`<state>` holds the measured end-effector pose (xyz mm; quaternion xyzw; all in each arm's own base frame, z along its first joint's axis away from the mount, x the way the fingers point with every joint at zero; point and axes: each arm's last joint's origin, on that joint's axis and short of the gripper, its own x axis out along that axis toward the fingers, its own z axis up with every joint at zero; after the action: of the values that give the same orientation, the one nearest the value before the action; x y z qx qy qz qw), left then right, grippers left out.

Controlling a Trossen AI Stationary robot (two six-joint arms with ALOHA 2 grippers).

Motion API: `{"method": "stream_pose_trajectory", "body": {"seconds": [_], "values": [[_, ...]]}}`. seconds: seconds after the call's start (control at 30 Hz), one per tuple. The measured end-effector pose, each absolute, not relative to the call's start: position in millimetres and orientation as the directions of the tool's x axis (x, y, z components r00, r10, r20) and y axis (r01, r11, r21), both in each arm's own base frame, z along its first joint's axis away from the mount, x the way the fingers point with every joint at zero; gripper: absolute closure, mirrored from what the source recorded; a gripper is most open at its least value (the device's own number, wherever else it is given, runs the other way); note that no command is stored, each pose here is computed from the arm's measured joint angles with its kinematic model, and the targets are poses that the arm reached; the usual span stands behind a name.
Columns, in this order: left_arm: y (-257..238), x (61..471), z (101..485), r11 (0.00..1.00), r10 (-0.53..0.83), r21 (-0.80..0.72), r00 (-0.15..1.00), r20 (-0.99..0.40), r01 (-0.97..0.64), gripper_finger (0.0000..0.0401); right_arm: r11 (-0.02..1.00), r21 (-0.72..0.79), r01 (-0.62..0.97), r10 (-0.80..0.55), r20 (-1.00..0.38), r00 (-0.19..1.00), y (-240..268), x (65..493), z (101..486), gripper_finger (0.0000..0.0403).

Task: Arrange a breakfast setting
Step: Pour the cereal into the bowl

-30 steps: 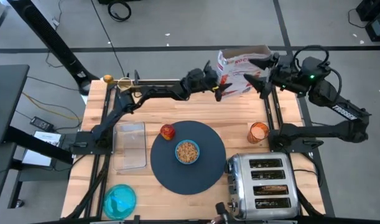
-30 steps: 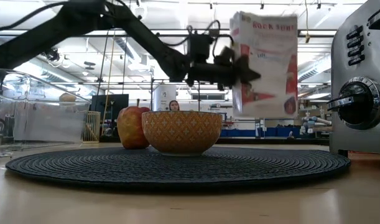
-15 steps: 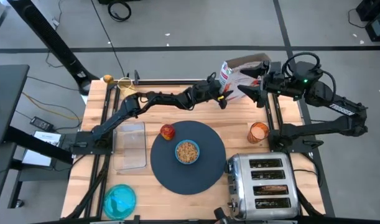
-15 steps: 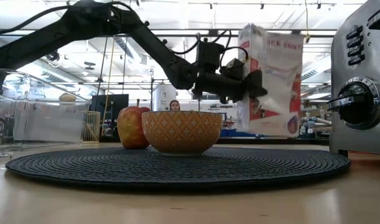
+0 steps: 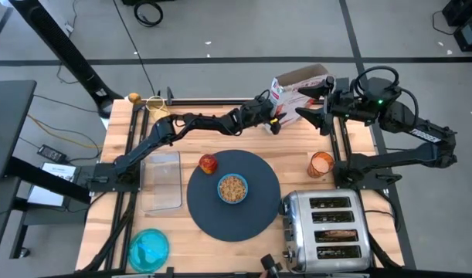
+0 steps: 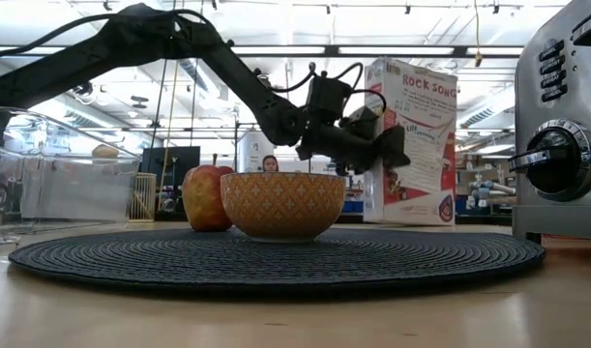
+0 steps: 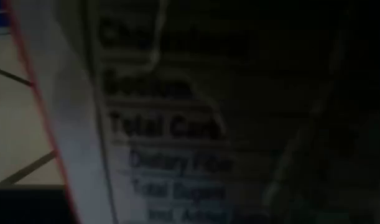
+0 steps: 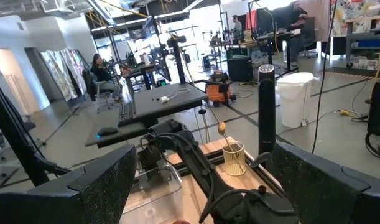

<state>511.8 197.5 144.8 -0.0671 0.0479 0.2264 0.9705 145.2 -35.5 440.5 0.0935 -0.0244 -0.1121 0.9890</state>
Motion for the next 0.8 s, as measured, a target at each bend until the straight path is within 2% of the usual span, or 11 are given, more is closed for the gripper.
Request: {"method": "stream_pose_trajectory", "body": {"seconds": [0.3,0.6,0.8], "values": [[198,503,151,0.877,0.42,-0.11,0.858,-0.297,-0.467,0.0091,0.961,0.208,0.183,-0.193,0.03,0.981,-34,145,441,0.0028],[180,491,185,0.899,0.364,-0.051,0.809,-0.462,-0.434,0.0087,0.971,0.192,0.14,-0.153,0.053,0.987,-30,132,444,0.0028],[169,479,197,0.906,0.331,-0.029,0.748,-0.576,-0.423,0.0087,0.975,0.185,0.123,-0.119,-0.03,0.992,-26,120,437,0.0028]]}}
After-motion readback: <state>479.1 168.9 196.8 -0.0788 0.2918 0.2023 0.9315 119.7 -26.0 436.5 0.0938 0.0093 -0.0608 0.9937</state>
